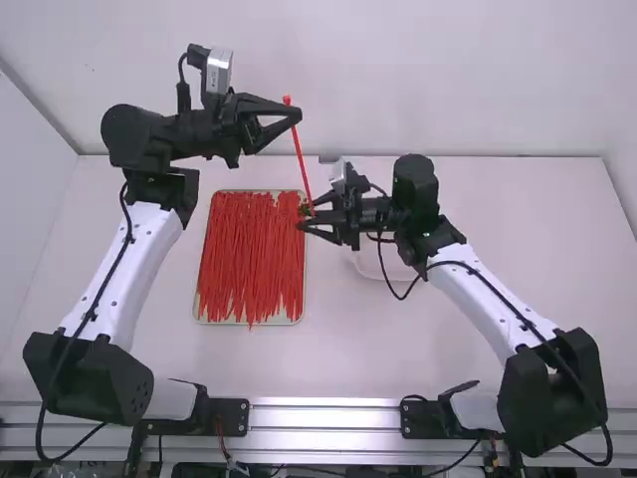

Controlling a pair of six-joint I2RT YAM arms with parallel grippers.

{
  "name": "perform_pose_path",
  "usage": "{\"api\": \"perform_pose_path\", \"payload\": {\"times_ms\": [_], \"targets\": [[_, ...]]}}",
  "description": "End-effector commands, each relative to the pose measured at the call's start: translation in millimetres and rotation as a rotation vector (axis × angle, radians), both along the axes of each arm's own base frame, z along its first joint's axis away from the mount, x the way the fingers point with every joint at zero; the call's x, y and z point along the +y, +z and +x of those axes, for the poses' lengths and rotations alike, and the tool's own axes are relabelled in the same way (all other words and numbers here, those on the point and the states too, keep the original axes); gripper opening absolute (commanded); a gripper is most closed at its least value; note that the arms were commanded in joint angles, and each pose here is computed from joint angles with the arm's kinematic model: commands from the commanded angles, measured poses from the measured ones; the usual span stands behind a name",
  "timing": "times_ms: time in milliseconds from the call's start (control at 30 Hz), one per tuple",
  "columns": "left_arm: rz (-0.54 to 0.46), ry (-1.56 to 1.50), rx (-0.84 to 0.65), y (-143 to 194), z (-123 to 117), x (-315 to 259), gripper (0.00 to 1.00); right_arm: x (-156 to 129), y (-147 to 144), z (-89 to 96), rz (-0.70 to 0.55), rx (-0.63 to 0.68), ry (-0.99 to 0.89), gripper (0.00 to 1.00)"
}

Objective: Fasten the cable tie

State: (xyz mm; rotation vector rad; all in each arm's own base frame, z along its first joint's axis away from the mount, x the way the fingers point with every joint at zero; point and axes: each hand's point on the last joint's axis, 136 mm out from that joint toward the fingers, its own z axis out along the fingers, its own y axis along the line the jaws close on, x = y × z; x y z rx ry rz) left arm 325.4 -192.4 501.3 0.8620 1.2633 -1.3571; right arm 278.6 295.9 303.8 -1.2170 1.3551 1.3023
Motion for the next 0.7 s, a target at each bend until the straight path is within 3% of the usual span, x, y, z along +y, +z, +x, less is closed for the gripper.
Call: {"api": "perform_pose_path", "payload": {"times_ms": [0,233,300,400,467,667], "targets": [[-0.014,0.019,-0.018,12,-1,5,0.01,1,3,1.5,0.004,-0.006,0.005,0.03],[-0.014,0.018,-0.014,11,-1,5,0.02,-3,0,4.6,0.000,0.005,-0.006,0.00],[-0.014,0.021,-0.011,11,-1,6,0.19,-2,1,3.8,0.000,0.006,-0.003,0.00],[-0.011,0.022,-0.031,11,-1,5,0.72,-7,1,8.1,0.000,0.008,-0.018,0.00],[-0.009,0.026,-0.029,11,0,7,1.00,-9,1,10.3,0.002,0.006,-0.026,0.00],[0.016,0.069,0.018,2,12,27,0.99,-25,2,20.7,0.007,0.015,-0.052,0.00]]}}
